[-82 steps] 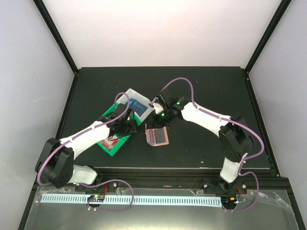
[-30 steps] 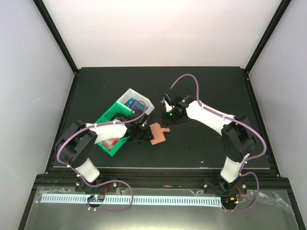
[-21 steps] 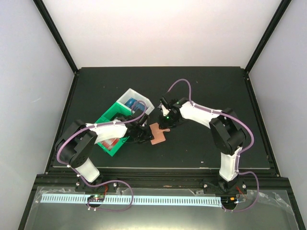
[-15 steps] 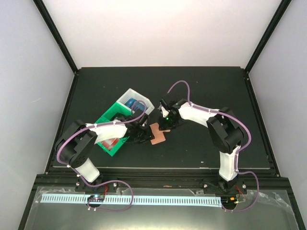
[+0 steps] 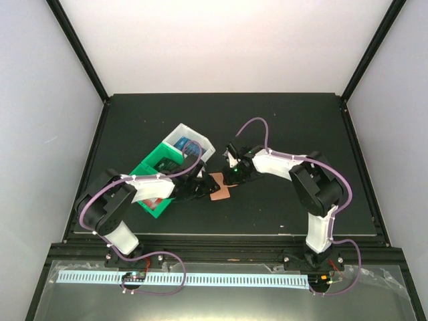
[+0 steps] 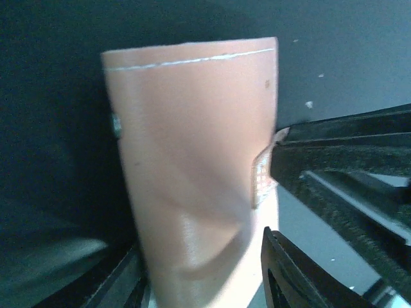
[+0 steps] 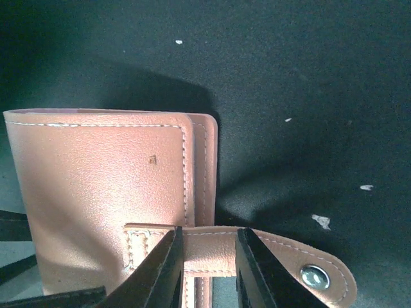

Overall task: Put the credit cards into the card holder
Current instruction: Turn over the card holder at the center of the board.

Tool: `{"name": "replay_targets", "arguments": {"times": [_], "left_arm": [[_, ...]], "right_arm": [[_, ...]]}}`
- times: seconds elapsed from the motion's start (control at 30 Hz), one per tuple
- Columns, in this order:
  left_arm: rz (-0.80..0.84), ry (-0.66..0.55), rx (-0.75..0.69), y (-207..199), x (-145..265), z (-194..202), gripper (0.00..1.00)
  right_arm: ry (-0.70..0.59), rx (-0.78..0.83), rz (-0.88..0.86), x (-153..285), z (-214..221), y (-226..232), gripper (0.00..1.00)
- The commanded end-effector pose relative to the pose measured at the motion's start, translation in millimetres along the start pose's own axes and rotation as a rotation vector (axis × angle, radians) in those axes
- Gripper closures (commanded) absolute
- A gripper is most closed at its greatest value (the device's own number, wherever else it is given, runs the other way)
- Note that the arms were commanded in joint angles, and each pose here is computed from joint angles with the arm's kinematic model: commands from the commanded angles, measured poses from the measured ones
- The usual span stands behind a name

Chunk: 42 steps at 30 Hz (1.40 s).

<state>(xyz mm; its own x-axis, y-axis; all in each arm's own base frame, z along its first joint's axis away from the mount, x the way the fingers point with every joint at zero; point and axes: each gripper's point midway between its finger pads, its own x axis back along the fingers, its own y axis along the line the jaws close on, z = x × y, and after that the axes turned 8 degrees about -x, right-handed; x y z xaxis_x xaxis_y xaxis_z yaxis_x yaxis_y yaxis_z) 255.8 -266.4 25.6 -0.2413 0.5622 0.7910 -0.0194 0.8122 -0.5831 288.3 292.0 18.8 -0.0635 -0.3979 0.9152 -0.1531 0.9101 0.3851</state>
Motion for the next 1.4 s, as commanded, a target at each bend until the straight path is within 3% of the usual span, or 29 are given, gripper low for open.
{"name": "replay_targets", "arguments": {"times": [0.0,0.2,0.47,0.77,0.9,1.0,1.2,1.37], "left_arm": [[0.025,0.028,0.059,18,-22,17,0.53],[0.128,-0.025,0.028,3,-27,7,0.64],[0.149,-0.048,-0.074,-3,-20,5,0.98],[0.243,-0.105,-0.456,-57,27,-6,0.98],[0.346,-0.173,-0.686,-98,67,-10,0.98],[0.479,-0.224,-0.853,-132,102,-3,0.98],[0.638,-0.35,-1.085,-175,166,7,0.98],[0.754,-0.349,-1.154,-199,197,16,0.99]], "right_arm": [[0.037,-0.036,0.042,-30,21,-23,0.75],[0.029,-0.038,0.01,-45,25,-27,0.76],[-0.052,-0.047,-0.013,-18,15,-19,0.74],[-0.29,-0.031,-0.102,95,-19,-12,0.62],[-0.443,0.089,-0.169,161,-29,5,0.4],[-0.545,0.228,-0.285,203,-29,35,0.29],[-0.697,0.364,-0.488,266,-16,75,0.21],[-0.663,0.524,-0.694,291,23,103,0.19]]}}
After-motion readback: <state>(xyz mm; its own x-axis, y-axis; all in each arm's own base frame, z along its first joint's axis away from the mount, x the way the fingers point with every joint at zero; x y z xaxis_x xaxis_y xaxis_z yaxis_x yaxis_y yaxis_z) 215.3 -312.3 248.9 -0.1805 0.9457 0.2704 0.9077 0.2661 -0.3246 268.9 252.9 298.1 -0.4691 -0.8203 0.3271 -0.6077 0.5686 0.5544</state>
